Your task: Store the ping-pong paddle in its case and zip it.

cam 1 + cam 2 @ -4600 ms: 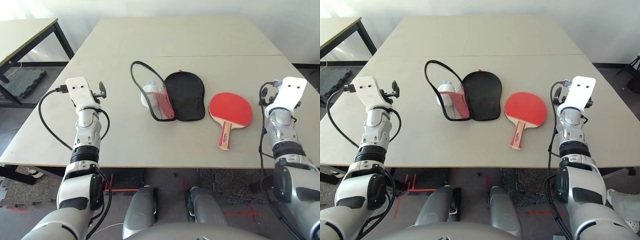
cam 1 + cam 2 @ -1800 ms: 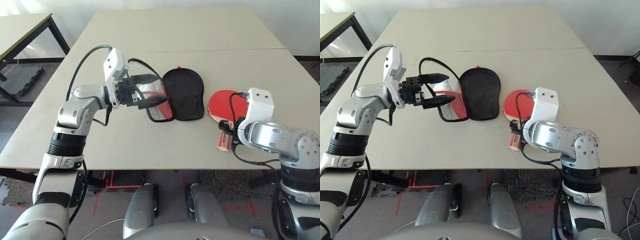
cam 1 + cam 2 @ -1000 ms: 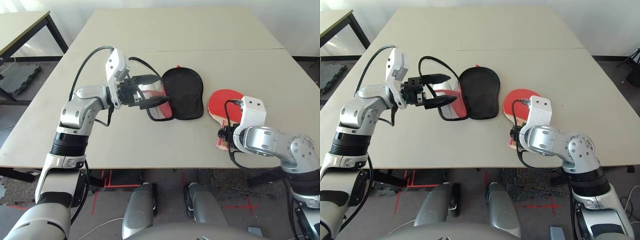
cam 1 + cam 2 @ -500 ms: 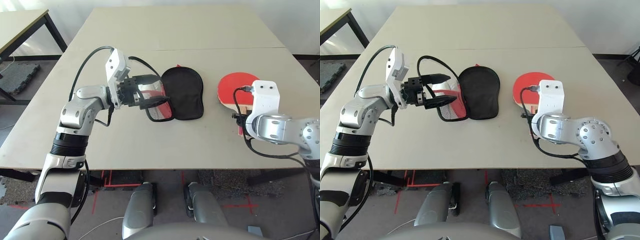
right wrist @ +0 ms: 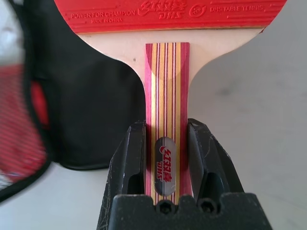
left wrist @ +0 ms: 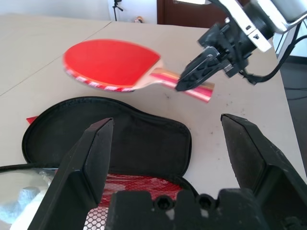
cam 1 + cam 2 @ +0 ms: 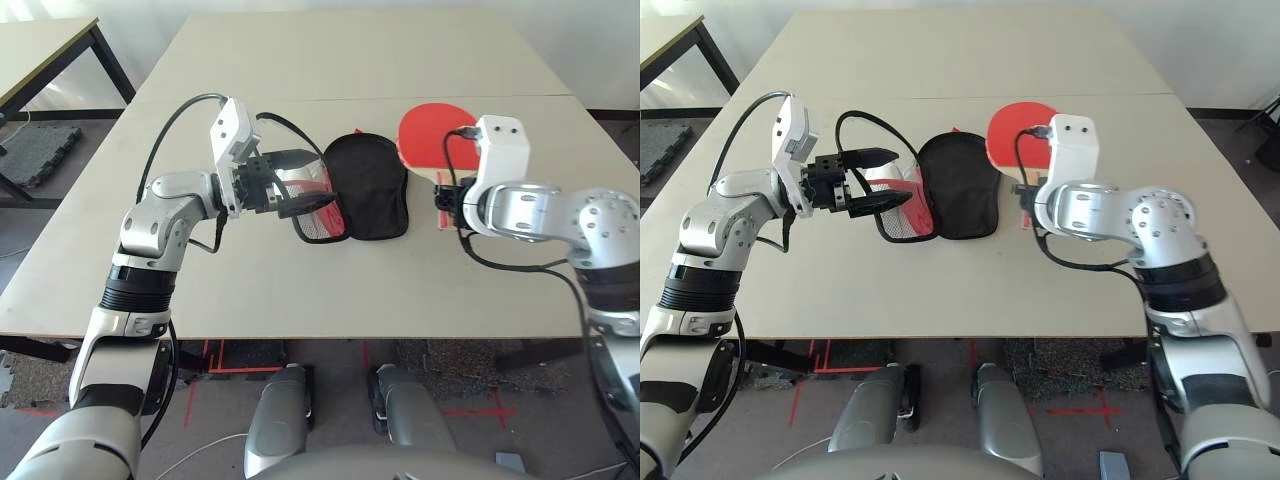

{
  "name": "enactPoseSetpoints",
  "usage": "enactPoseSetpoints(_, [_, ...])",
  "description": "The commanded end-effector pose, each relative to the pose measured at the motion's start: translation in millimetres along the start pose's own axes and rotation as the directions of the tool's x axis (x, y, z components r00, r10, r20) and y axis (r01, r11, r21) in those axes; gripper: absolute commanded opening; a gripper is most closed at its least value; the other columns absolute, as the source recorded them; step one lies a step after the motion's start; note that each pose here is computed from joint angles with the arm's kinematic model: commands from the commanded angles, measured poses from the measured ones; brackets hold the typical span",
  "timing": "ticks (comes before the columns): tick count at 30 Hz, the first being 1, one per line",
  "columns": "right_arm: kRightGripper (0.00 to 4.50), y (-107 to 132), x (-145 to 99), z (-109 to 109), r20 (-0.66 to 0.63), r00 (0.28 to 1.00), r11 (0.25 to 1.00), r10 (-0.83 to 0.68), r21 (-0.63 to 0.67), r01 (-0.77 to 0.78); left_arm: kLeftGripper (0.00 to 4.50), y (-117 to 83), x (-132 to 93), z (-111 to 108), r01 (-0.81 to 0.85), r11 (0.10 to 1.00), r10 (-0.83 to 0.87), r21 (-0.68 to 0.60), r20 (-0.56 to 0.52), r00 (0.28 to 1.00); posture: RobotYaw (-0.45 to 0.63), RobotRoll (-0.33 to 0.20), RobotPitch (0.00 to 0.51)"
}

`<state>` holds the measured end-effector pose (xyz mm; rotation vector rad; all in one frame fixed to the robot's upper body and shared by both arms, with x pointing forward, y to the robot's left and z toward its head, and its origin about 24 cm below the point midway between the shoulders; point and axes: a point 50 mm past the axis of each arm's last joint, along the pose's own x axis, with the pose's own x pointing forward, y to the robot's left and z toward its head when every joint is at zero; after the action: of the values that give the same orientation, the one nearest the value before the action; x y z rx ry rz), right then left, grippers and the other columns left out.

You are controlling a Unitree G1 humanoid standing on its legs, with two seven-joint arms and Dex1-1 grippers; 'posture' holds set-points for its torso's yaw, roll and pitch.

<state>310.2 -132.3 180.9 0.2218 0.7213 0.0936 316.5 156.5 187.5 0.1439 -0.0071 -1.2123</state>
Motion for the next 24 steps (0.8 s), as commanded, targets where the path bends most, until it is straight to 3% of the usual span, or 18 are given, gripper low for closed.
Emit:
enactPoseSetpoints(1, [1.08,12,6,15,0.027,0.999,0.999,0.036,-0.007,-0.036,4.5,-2,0,-2,-0.008,1.0,0.008,0.006,-0.01,1.0,0.02,0.0,0.11])
enactPoseSetpoints(8, [1.08,22,26,24,0.007,0.999,0.998,0.05,-0.036,-0.05,4.5,-3,2,-3,-0.016,1.0,0.016,0.006,-0.003,1.0,0.03,0.0,0.102])
enactPoseSetpoints(24, [1.08,44,53,9,-0.097,0.993,0.994,0.066,-0.079,-0.074,4.5,-4,1,-5,-0.028,1.0,0.028,0.006,-0.002,1.0,0.05,0.0,0.102])
